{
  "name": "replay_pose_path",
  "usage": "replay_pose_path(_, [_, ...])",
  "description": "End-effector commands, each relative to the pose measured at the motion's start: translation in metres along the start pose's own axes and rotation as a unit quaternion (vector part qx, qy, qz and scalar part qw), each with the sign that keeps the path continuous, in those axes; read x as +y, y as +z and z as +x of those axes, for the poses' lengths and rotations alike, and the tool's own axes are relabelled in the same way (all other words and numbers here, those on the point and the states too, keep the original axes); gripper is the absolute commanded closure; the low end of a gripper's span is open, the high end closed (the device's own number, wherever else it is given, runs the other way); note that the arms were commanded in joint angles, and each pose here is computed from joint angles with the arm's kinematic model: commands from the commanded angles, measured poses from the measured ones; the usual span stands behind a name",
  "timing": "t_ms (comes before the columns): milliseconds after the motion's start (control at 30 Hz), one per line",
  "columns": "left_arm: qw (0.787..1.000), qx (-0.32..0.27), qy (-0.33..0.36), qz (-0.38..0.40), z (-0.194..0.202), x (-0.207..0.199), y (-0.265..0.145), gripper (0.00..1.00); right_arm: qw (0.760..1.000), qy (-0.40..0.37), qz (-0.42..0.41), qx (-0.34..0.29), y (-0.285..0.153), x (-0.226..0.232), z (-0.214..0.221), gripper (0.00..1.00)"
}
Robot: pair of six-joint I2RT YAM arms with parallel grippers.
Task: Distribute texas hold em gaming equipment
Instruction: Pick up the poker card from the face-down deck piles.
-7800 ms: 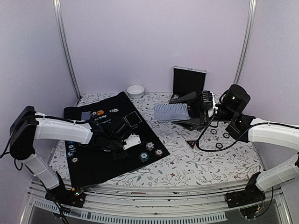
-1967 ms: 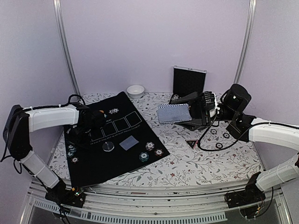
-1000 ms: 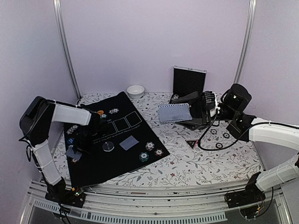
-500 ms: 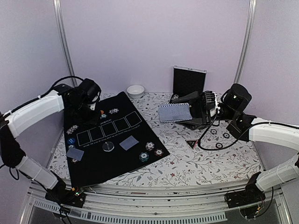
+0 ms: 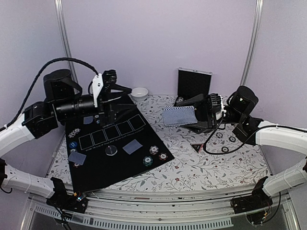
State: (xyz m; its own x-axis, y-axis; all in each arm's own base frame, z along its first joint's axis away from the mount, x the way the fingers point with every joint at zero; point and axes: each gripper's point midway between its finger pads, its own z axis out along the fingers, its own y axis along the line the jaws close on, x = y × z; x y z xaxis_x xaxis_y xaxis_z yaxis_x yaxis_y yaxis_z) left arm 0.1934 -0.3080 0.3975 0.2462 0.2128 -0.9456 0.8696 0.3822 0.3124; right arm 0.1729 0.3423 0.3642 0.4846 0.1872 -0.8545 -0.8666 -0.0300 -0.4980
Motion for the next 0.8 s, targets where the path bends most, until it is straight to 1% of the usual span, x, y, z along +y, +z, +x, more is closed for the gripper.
replay_pose_path(0, [0.970,-0.029,0.194,0.143,-0.025,-0.061,0.030,0.46,1.000,-0.019,0.006,-0.017,-0.002,-0.007,-0.019,0.40])
replay_pose_path(33, [0.963,-0.020,0.212,0.167,-0.024,-0.072,0.035,0.46,1.000,-0.019,0.007,-0.017,-0.002,-0.007,-0.019,0.40])
replay_pose_path(133, [0.950,-0.004,0.235,0.208,-0.024,-0.088,0.043,0.32,1.000,-0.020,0.009,-0.018,-0.003,-0.007,-0.020,0.40])
replay_pose_path(167, [0.947,-0.003,0.239,0.215,-0.025,-0.089,0.042,0.29,1.000,-0.021,0.009,-0.019,-0.003,-0.007,-0.021,0.40])
replay_pose_path(300, [0.943,-0.022,0.241,0.231,-0.031,-0.095,0.035,0.12,0.999,-0.024,0.009,-0.020,-0.003,-0.007,-0.023,0.40])
replay_pose_path(400, [0.936,-0.020,0.231,0.265,-0.031,-0.105,0.034,0.04,0.999,-0.023,0.008,-0.021,-0.003,-0.007,-0.023,0.40])
replay_pose_path(500, [0.933,0.000,0.228,0.280,-0.025,-0.108,0.043,0.02,0.999,-0.022,0.007,-0.022,-0.002,-0.007,-0.022,0.40])
replay_pose_path(600, [0.928,0.015,0.240,0.285,-0.018,-0.112,0.052,0.02,1.000,-0.020,0.008,-0.022,-0.002,-0.007,-0.022,0.40])
replay_pose_path(767, [0.922,0.030,0.255,0.289,-0.008,-0.116,0.066,0.08,0.999,-0.021,0.007,-0.022,-0.002,-0.008,-0.023,0.40])
